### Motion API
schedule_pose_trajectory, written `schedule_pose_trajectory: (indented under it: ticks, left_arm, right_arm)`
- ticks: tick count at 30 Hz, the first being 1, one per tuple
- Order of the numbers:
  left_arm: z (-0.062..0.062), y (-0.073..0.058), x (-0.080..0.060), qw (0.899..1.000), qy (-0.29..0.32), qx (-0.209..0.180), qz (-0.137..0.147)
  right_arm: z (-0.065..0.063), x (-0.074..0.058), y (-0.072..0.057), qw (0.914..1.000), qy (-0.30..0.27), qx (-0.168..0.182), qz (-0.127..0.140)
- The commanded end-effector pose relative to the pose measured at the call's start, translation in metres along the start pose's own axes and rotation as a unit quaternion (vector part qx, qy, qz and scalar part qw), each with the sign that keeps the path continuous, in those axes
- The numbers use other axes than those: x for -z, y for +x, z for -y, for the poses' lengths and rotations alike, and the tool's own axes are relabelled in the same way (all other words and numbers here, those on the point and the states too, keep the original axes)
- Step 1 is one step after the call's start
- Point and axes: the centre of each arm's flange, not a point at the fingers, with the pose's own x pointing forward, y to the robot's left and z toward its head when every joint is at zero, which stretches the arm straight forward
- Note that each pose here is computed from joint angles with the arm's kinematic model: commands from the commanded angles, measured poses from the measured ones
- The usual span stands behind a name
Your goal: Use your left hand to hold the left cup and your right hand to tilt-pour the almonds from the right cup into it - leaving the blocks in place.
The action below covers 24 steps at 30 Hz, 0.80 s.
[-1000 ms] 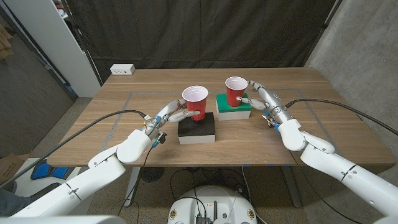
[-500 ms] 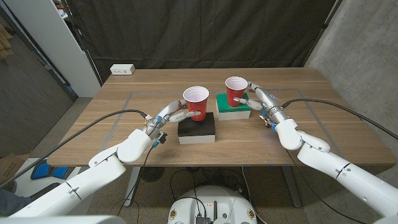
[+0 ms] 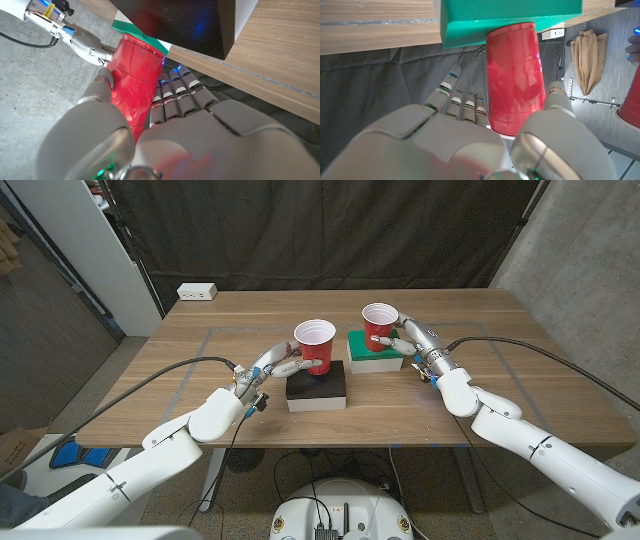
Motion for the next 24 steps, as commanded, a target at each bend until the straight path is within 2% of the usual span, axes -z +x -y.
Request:
schedule_pose_trajectory:
  ticks: [1, 10, 18, 24]
  left_arm:
    - [0.0004, 0.0025, -0.0005, 1.0, 0.005, 0.002, -0.004]
    - [0.0016, 0.0038, -0.0009, 1.0, 0.004, 0.001, -0.004]
    - [0.0034, 0.0049, 0.001, 1.0, 0.001, 0.0, -0.007]
    - [0.0051, 0.0064, 0.0023, 1.0, -0.002, -0.002, -0.007]
  right_arm:
    - [-0.0029, 0.0009, 0.0057, 0.9999, 0.009, 0.005, 0.009]
    - [-0.0034, -0.0009, 0.0098, 0.9996, 0.018, 0.012, 0.018]
    - [-0.0035, -0.0007, 0.0115, 0.9986, 0.033, 0.034, 0.026]
    - [-0.0075, 0.0033, 0.0083, 0.9968, 0.047, 0.058, 0.028]
